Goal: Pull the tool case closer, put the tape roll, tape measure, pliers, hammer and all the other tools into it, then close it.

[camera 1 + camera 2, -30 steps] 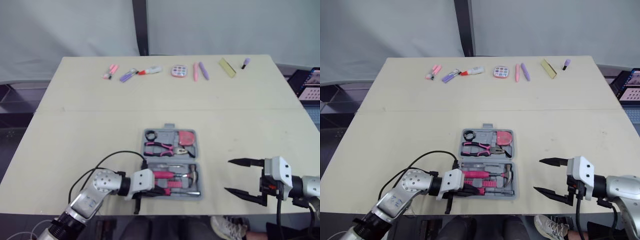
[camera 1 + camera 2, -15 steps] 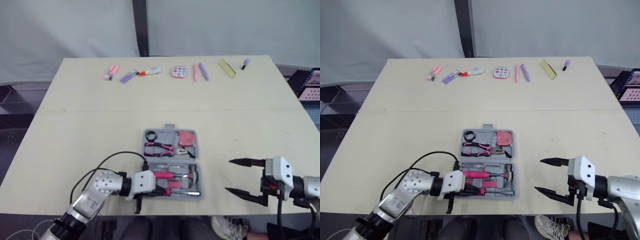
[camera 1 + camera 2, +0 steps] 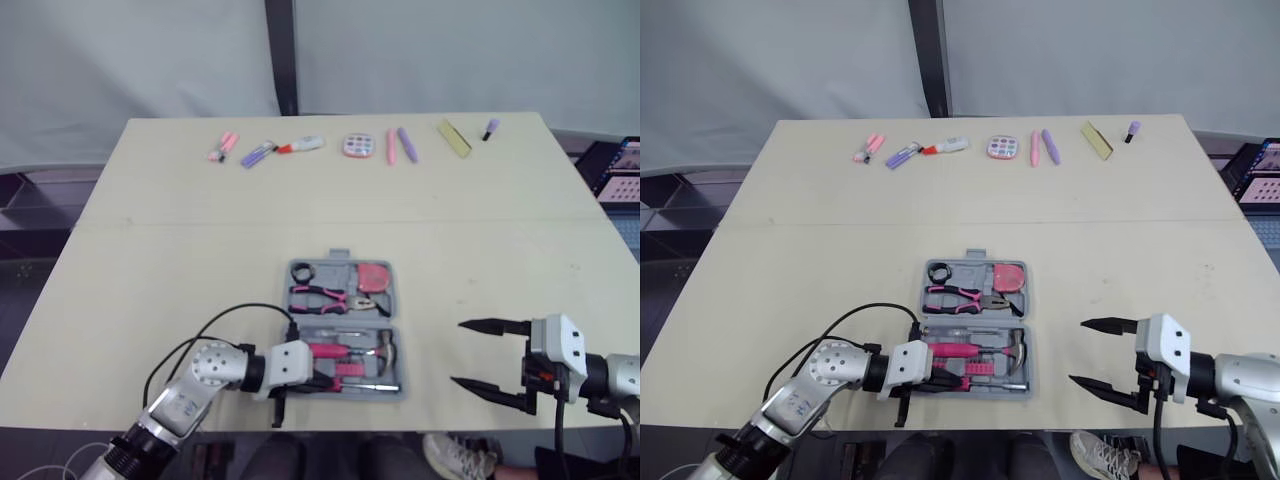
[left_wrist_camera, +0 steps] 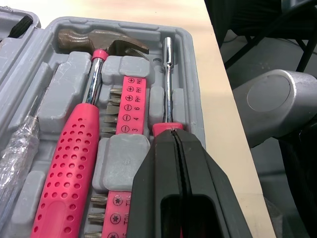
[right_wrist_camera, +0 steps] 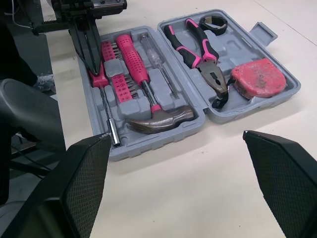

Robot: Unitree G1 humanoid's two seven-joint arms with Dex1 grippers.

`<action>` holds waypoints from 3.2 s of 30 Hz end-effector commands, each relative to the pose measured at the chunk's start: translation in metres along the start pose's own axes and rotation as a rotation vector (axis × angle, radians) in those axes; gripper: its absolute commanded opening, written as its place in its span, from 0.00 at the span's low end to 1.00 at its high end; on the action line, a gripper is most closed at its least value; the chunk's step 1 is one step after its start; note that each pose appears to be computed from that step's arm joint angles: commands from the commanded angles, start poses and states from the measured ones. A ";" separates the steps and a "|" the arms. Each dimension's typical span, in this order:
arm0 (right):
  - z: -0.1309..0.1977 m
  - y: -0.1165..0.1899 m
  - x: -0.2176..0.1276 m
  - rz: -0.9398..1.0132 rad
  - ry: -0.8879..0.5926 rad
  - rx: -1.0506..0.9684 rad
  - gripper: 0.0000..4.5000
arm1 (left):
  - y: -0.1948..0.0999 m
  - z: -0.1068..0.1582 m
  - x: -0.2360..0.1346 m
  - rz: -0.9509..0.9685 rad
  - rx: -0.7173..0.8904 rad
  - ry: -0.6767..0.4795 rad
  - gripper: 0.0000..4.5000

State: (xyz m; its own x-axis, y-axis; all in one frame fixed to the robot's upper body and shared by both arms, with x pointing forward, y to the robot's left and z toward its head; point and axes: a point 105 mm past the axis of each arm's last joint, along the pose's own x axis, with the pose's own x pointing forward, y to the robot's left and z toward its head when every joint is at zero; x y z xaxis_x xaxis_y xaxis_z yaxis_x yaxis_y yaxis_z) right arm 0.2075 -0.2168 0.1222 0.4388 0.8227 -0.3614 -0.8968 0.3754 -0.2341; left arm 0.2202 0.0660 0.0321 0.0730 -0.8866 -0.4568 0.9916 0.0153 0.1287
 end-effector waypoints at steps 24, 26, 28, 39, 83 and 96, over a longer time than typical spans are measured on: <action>-0.008 0.015 0.027 -0.049 -0.058 0.077 1.00 | -0.001 -0.015 -0.166 0.658 -0.261 -0.070 0.89; -0.013 0.022 0.027 -0.044 -0.050 0.092 1.00 | -0.018 -0.025 -0.175 0.710 -0.321 -0.060 0.99; -0.015 0.024 0.028 -0.050 -0.052 0.099 1.00 | -0.033 -0.035 -0.180 0.731 -0.378 -0.043 0.99; -0.016 0.019 0.028 -0.078 -0.036 0.097 1.00 | -0.038 -0.056 -0.178 0.734 -0.394 0.065 0.99; -0.039 -0.046 0.101 -0.228 0.264 0.151 0.01 | 0.089 -0.029 -0.075 0.419 -0.173 0.069 0.01; -0.027 -0.042 0.121 -0.176 0.235 0.156 0.01 | 0.085 -0.029 -0.065 0.379 -0.185 0.066 0.01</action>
State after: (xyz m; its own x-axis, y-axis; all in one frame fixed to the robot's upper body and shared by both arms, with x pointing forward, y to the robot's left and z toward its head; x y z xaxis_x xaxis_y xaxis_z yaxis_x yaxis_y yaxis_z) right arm 0.2988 -0.1485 0.0560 0.5655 0.6158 -0.5486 -0.7926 0.5897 -0.1552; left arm 0.3035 0.1419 0.0447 0.4470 -0.7622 -0.4682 0.8886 0.4384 0.1347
